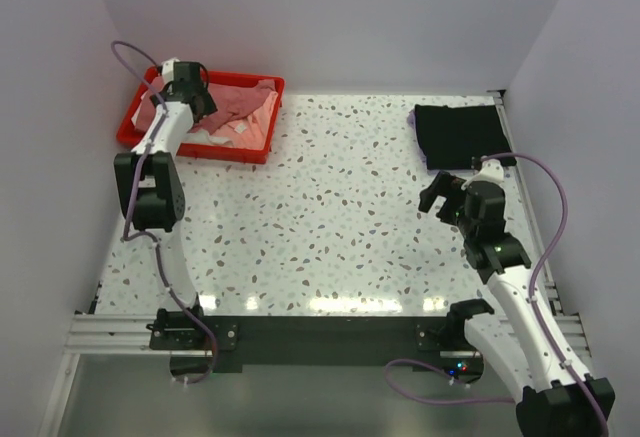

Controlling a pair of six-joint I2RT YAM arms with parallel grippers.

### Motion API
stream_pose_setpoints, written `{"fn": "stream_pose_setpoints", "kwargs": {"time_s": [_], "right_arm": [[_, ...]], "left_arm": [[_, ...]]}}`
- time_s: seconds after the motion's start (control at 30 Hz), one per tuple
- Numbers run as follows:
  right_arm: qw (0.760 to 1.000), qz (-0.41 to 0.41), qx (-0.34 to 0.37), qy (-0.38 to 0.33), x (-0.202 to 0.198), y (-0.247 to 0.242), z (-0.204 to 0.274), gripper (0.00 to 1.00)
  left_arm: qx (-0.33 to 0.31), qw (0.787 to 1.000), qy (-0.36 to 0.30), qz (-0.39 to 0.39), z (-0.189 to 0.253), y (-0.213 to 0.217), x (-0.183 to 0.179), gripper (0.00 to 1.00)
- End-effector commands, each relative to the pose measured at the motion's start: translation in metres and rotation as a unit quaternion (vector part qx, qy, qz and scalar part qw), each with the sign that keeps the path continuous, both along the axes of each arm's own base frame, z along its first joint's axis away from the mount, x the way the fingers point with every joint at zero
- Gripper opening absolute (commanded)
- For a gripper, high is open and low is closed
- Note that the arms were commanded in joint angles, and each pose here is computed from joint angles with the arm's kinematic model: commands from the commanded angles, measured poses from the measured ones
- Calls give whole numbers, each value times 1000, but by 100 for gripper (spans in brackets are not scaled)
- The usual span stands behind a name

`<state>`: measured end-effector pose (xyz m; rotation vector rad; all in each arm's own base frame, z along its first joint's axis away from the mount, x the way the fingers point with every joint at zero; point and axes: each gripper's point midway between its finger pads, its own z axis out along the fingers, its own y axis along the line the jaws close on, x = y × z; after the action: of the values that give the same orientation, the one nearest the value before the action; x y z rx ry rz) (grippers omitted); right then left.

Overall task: Fold and stack the t-shirts
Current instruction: Grab the tshirt from the pile

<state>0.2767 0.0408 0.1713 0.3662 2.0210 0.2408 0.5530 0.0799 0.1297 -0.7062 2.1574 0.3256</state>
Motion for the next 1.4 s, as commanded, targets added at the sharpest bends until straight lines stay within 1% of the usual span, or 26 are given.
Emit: {"fn": "stream_pose_setpoints", "kwargs": {"time_s": [0.0, 0.03, 0.13, 0.3, 0.33, 0.47, 0.57, 0.6, 0.67, 0.7, 0.8, 1.0, 1.03, 1.17, 1.27, 1.37], "right_arm": [[1000, -1, -2, -19, 6, -1, 7, 99], [1000, -1, -3, -19, 6, -1, 7, 99], [1000, -3, -7, -15, 3, -3, 6, 99], [1000, -3, -8, -12, 4, -3, 3, 99], [1000, -4, -8, -9, 4, -3, 2, 99], [1000, -6, -8, -7, 7, -3, 0, 99], [1000, -4, -8, 0, 7, -2, -4, 99], [1000, -5, -8, 2, 7, -2, -5, 99], [1000, -4, -9, 7, 9, -2, -8, 99], [1000, -6, -9, 7, 9, -2, -8, 99], [1000, -4, -8, 9, 11, -1, -9, 99], [1000, -6, -10, 14, 11, -2, -12, 99], [1000, -6, -11, 15, 11, -2, -12, 99], [1000, -6, -12, 15, 12, -2, -13, 99], [1000, -7, -13, 18, 14, -2, -14, 99], [1000, -5, -12, 22, 15, -1, -16, 99]], "left_arm": [[11, 1000, 15, -5, 12, 7, 3, 100], [13, 1000, 20, -4, 7, 8, 5, 100], [27, 1000, 6, 6, 12, 19, 14, 100], [57, 998, -32, -7, 23, 28, 40, 100], [61, 998, -29, -6, 18, 31, 43, 100], [74, 996, -51, -12, 19, 37, 63, 100], [55, 995, -66, -50, 13, 26, 78, 100], [42, 992, -81, -83, 15, 14, 86, 100], [28, 990, -88, -111, 12, 4, 91, 100], [16, 985, -100, -140, 13, -6, 97, 100], [-5, 978, -114, -175, 7, -21, 101, 100], [-30, 974, -107, -200, -15, -34, 110, 100], [-31, 974, -101, -200, -24, -34, 112, 98], [-36, 973, -97, -204, -34, -35, 118, 98], [-36, 973, -93, -206, -42, -38, 120, 94], [-38, 973, -95, -206, -44, -38, 121, 81]]}}
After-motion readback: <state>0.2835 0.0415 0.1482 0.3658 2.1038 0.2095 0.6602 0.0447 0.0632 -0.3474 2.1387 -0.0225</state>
